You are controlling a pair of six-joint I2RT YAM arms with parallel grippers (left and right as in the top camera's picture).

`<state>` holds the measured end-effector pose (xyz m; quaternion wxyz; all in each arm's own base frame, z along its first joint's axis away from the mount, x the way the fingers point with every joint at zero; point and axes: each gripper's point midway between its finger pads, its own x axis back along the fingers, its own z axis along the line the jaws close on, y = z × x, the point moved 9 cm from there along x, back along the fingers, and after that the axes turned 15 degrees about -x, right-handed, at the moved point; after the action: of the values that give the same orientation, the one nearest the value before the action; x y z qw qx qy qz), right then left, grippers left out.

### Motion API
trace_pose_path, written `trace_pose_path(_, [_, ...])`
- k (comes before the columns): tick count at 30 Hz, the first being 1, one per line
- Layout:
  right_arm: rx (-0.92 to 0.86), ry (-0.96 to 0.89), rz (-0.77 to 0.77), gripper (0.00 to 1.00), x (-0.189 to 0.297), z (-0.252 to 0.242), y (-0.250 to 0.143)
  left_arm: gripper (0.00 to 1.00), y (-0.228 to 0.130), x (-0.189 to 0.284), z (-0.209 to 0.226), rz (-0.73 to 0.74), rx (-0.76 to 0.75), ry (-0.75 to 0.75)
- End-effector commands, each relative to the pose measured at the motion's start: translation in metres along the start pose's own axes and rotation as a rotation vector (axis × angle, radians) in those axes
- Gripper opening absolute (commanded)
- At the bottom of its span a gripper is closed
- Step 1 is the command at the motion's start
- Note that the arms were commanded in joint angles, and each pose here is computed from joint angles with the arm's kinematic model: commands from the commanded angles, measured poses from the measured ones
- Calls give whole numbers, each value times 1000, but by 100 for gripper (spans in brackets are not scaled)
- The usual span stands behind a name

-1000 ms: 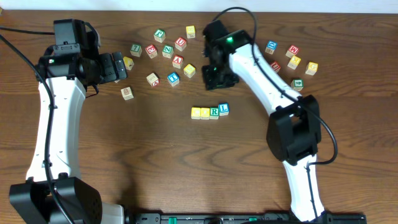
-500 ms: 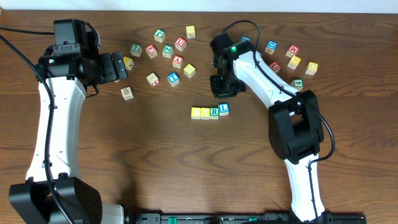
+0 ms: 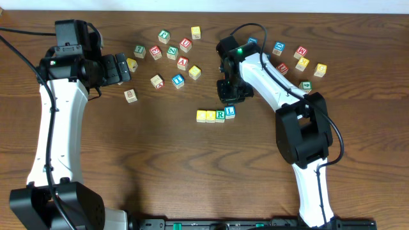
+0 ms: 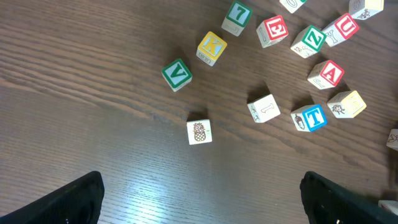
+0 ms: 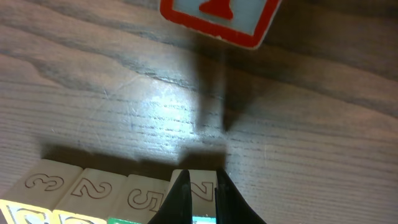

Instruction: Spell out CORL

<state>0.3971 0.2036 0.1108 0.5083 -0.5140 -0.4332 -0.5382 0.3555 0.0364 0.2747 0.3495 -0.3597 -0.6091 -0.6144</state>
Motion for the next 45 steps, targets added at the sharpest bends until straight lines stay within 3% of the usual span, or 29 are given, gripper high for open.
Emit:
trace_pose_path(1, [9,-21,19,8,-7,5,-6,99,2,8,1,-21,10,7])
trace_pose_path(33, [30,-34,33,7,-5,7,-11,99,2,8,1,-23,10,7])
trace_pose_path(40, [-1,-5,-70,9,31,1,10,99,2,8,1,-24,10,7])
trace_pose_path(45, [-42,-52,-79,15,62,-20,4,99,2,8,1,-24,10,7])
